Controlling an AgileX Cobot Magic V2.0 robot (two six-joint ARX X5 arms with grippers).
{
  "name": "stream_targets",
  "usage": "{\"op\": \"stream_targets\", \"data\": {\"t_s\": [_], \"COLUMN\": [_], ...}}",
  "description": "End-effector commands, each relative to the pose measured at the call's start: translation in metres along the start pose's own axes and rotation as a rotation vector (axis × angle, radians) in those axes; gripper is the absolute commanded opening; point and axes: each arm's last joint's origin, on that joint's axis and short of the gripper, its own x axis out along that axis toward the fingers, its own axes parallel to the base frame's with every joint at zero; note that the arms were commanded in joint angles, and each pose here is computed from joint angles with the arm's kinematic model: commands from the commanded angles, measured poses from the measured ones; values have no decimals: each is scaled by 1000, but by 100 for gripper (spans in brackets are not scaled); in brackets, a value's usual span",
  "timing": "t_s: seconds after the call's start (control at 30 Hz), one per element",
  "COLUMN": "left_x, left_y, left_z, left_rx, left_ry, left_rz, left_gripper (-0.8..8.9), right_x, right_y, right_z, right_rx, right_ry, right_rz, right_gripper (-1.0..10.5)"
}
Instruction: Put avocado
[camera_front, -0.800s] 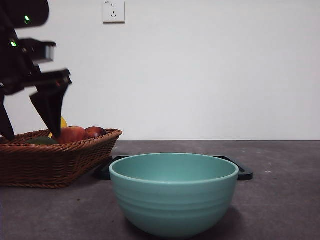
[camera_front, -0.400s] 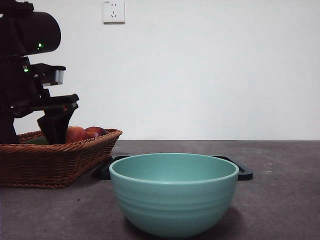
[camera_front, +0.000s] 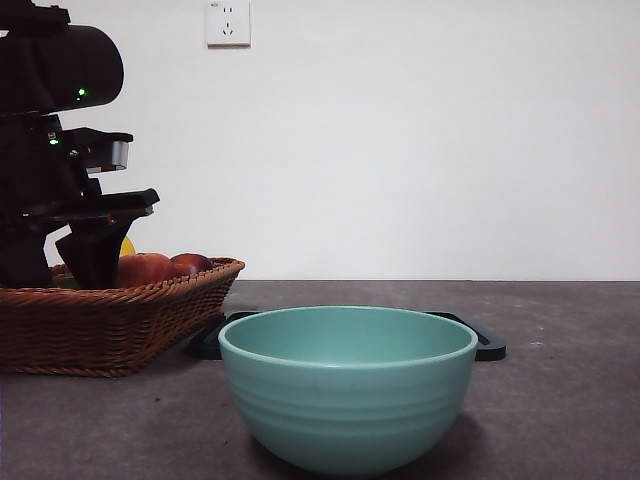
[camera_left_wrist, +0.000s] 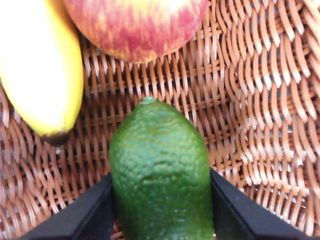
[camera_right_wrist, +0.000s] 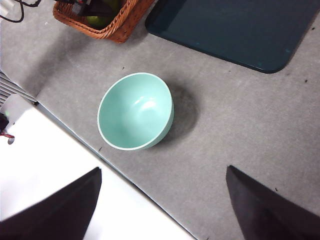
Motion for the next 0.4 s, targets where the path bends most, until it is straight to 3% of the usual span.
{"op": "stream_targets", "data": {"t_s": [0.03, 0.2, 0.4], "left_x": [-16, -52, -100], "left_y": [-6, -17, -43], "left_z": [7, 3, -12], "left_rx": [27, 47, 152], "left_ry": [-70, -165, -270], "left_rz": [-24, -111, -324], "left_gripper": [156, 156, 156], "right_x": [-3, -3, -3], "right_y": [2, 2, 2], "right_z": [4, 4, 4], "right_rx": [-19, -19, -19], "right_ry": [-19, -19, -19], "right_rz": [5, 5, 5], "right_gripper": [399, 399, 399]}}
